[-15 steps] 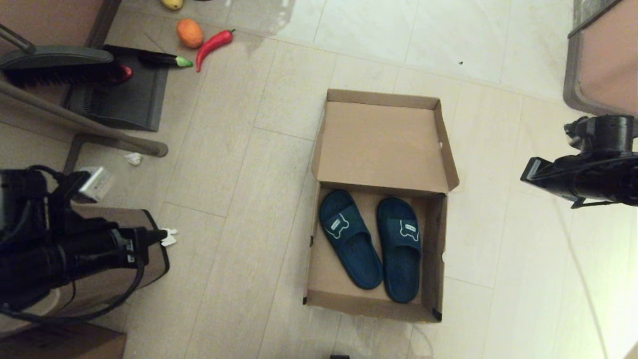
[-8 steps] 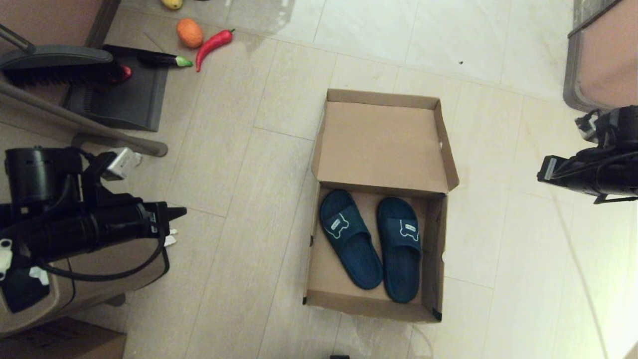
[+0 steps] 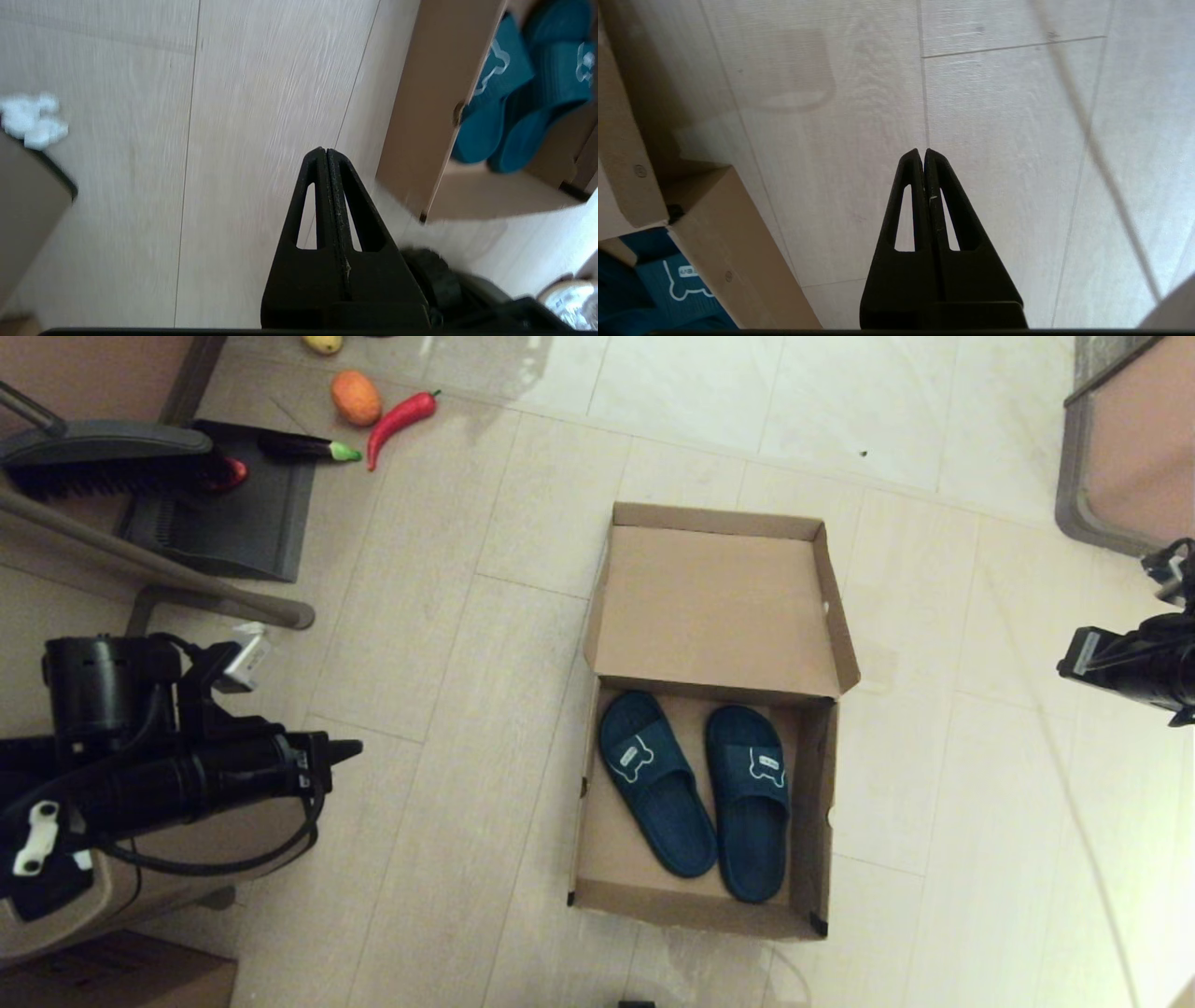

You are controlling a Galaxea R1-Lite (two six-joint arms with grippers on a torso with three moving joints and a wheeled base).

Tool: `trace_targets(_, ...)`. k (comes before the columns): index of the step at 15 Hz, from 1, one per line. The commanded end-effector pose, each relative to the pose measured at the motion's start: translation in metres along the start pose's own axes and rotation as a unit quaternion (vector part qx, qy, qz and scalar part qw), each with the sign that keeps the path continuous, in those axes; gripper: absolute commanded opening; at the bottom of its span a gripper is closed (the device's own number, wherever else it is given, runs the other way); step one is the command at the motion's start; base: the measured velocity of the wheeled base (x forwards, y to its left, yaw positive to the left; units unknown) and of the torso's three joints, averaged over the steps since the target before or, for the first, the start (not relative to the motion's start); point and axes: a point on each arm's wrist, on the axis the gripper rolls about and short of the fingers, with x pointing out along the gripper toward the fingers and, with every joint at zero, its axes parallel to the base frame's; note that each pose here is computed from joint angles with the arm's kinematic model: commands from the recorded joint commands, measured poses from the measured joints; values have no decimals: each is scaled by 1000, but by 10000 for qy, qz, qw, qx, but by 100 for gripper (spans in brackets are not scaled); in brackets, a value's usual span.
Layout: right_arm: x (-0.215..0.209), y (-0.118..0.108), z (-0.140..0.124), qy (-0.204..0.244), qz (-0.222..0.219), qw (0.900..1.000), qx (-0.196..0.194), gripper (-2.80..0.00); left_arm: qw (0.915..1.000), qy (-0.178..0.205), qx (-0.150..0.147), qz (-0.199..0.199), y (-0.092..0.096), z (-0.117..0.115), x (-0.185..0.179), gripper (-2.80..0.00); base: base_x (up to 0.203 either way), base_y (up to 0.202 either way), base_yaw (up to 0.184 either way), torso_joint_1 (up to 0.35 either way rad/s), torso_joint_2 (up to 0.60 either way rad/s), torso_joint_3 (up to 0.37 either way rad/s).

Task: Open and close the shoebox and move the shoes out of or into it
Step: Close the shoe box

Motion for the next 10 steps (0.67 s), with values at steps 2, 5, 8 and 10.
trace_targets(2,-9,-6,1,-30,-41,10000,32,-280,10000,-78,22,-36,3,-1,9,-280,0,0,0,0,0,0)
trace_targets(5,-18,-9,4,3,89,10000,33,-280,9996,-168,66,-228,0,5,11,-280,0,0,0,0,0,0)
trace_targets(8,-27,-7,4,6,117,9999,30,-280,9994,-182,72,-301,0,6,11,-280,0,0,0,0,0,0)
trace_targets(10,-31,-6,2,84,238,9997,39,-280,9990,-235,85,-369,0,11,17,-280,0,0,0,0,0,0)
